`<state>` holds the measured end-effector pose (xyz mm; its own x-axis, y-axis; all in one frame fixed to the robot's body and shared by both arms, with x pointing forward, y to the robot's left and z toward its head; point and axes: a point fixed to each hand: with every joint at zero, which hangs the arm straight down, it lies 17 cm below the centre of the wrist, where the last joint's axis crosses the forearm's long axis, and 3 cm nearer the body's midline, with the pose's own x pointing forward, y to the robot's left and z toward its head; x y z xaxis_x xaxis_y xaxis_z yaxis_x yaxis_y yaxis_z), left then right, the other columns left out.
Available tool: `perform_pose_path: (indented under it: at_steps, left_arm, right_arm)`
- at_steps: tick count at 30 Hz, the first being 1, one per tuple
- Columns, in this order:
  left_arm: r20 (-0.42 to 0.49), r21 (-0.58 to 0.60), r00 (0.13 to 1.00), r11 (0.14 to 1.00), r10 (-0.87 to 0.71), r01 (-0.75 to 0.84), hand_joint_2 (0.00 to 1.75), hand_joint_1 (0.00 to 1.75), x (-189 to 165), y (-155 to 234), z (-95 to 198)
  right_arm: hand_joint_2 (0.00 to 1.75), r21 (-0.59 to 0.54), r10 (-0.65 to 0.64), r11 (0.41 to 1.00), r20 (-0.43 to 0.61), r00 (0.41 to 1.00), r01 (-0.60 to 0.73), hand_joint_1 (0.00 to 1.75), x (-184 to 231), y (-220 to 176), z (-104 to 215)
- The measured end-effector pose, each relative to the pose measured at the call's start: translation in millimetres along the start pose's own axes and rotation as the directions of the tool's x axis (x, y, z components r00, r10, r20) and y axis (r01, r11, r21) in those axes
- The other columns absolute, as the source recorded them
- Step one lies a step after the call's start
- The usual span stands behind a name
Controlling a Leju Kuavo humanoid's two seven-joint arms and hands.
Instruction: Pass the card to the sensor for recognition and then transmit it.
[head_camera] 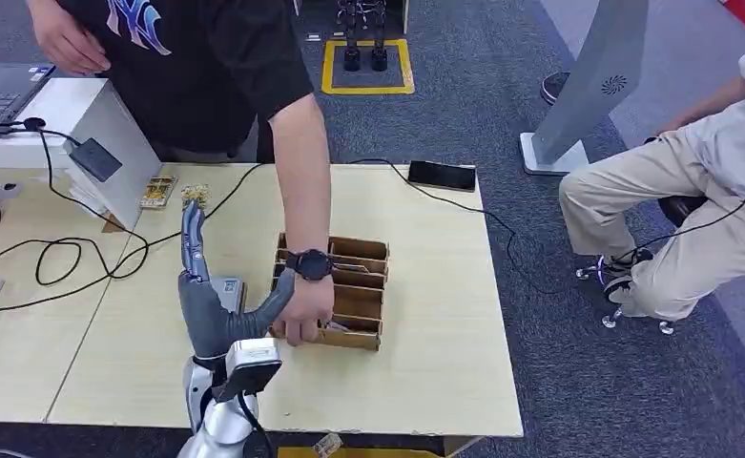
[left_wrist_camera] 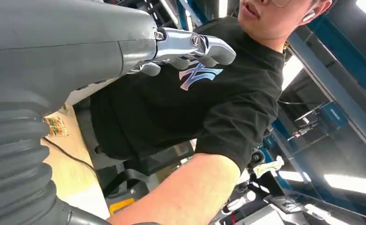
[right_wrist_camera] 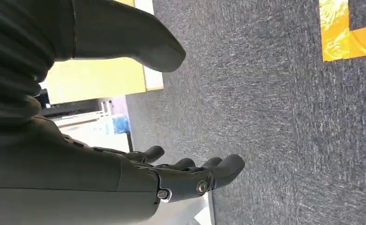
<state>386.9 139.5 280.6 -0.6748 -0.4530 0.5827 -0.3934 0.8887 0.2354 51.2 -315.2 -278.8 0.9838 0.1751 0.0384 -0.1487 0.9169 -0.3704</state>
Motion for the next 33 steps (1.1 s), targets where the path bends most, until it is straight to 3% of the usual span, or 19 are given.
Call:
perform_pose_path:
  at_steps: [26, 33]
  left_arm:
    - [-0.014, -0.008, 1.000, 1.000, 0.000, 0.000, 1.75, 0.00, -4, -2, 3]
    - [0.100, -0.063, 0.993, 0.996, -0.062, 0.069, 1.75, 0.00, 10, -10, 11]
  right_arm:
    - [1.75, -0.012, 0.016, 1.000, 0.000, 1.000, -0.016, 0.00, 0, -3, -1]
    - [1.75, -0.004, 0.034, 0.999, 0.013, 0.999, -0.034, 0.00, 1, -4, -1]
